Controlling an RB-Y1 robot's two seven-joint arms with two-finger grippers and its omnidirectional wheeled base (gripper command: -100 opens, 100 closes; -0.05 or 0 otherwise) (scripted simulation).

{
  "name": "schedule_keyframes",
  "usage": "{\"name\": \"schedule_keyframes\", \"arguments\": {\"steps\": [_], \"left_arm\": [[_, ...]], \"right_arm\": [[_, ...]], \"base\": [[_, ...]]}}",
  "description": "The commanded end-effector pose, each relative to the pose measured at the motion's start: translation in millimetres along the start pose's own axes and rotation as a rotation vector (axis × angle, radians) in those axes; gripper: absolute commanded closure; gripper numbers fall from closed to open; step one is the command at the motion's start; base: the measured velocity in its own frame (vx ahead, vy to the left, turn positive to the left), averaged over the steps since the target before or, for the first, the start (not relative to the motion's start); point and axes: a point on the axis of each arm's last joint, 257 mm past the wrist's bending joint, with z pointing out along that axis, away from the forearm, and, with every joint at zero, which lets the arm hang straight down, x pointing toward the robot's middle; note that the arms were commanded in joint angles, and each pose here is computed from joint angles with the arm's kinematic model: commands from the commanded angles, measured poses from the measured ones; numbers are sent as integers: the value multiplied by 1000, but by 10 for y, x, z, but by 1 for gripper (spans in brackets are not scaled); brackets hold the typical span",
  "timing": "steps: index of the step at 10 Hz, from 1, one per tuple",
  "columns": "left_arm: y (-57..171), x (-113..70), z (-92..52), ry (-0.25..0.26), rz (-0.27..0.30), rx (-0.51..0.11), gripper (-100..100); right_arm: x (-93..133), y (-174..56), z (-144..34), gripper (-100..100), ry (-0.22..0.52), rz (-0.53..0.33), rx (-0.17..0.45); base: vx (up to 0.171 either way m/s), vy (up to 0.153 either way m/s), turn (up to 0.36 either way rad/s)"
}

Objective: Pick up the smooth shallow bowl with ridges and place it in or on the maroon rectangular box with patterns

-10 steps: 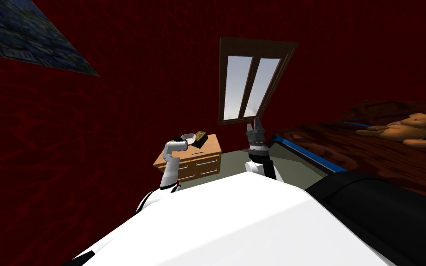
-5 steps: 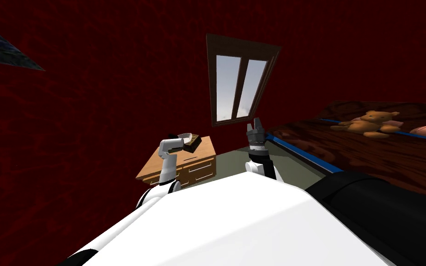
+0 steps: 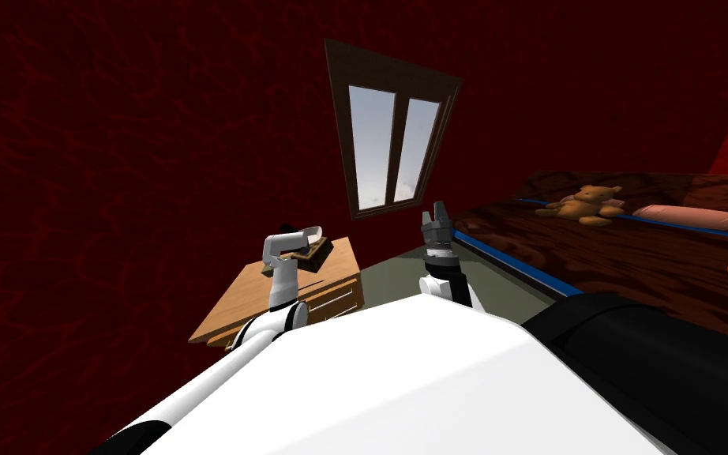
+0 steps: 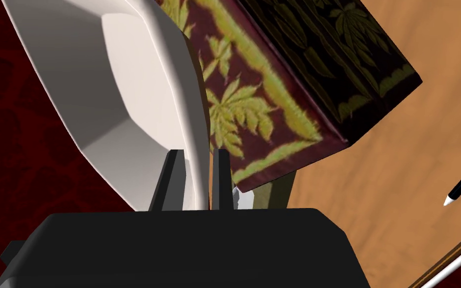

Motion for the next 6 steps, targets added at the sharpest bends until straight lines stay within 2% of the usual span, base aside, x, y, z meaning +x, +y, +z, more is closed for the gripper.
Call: {"name": "schedule_keyframes", "arguments": {"steps": [1,5,6], "left_arm": [[0,0,0,0,0,0,-100],[-1,4,0,1,0,0,-100],[-1,4,0,1,0,0,0]], "right_arm": [[0,0,0,0,0,0,0],[0,0,0,0,0,0,0],[0,0,0,0,0,0,0]], "base": [[12,-9,2],[1,-1,0],[0,0,0]]}}
